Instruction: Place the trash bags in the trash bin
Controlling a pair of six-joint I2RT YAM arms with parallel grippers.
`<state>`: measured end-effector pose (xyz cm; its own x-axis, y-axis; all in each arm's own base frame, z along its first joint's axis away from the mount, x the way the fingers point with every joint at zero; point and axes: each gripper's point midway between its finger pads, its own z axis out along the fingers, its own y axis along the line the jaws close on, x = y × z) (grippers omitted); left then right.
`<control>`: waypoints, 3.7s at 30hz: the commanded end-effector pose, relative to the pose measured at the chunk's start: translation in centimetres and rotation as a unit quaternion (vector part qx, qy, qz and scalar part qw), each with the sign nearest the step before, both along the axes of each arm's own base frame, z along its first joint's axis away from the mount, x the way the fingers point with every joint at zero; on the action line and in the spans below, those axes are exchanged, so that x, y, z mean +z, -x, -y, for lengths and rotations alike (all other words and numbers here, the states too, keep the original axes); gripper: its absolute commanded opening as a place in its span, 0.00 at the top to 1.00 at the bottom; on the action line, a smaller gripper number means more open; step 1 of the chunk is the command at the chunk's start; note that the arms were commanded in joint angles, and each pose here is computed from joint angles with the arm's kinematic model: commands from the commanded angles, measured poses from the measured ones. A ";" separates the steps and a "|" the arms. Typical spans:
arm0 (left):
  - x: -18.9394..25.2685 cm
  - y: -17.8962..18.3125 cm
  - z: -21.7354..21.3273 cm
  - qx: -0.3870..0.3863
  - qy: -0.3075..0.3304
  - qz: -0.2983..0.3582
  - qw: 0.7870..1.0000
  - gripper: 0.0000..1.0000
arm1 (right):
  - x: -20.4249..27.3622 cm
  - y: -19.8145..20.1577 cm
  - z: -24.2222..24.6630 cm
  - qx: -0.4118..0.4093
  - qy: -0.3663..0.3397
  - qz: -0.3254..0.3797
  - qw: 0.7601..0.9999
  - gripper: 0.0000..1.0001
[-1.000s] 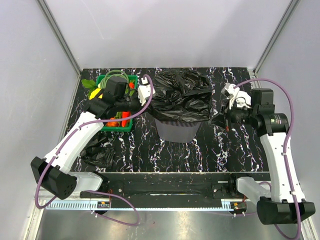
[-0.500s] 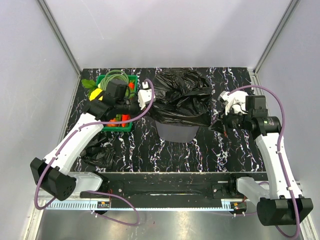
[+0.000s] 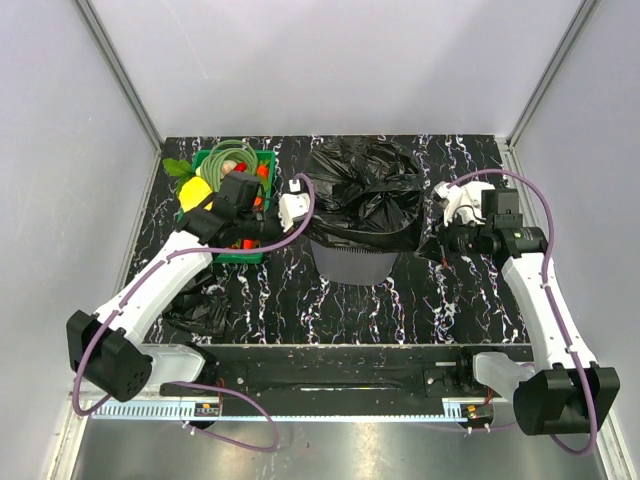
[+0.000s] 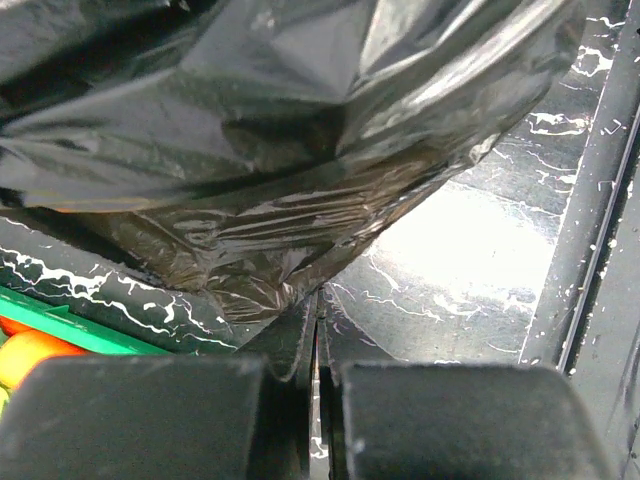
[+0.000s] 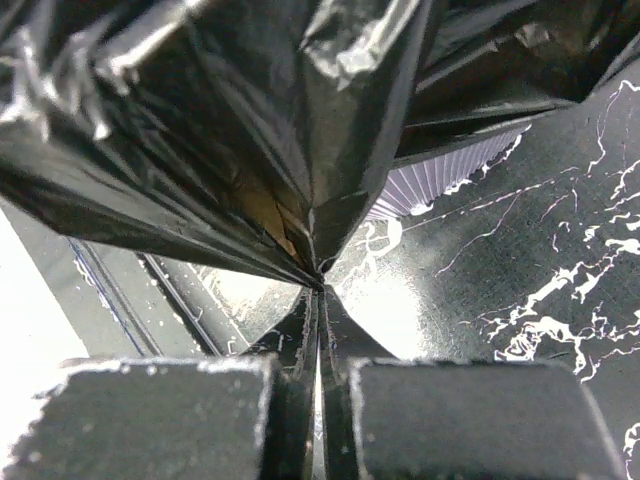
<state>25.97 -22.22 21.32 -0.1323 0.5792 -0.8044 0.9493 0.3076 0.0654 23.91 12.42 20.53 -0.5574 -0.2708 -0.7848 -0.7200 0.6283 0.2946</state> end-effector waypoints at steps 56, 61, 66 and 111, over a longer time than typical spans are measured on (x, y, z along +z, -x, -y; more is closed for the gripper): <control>7.2 -6.8 -1.1 -0.027 0.277 -0.186 0.942 0.26 | 12.3 -8.3 3.4 -0.190 0.007 0.071 0.979 0.13; 6.7 -6.7 -0.8 -0.028 0.284 -0.196 0.938 0.50 | 12.7 -9.5 4.7 -0.220 -0.019 0.064 0.973 0.13; 6.4 -6.3 -0.1 -0.036 0.287 -0.204 0.935 0.79 | 13.6 -9.9 4.0 -0.206 -0.060 0.064 0.975 0.12; 8.2 -5.5 -3.1 -0.018 0.278 -0.157 0.947 0.21 | 5.5 -13.2 2.0 -0.086 -0.311 -0.170 0.931 0.23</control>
<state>32.26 -18.28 25.60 -0.4716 0.1409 -0.8705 0.8619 0.2820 -0.4213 37.06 9.81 25.72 -0.8072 0.3169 -0.4980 -0.3796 0.3674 0.8491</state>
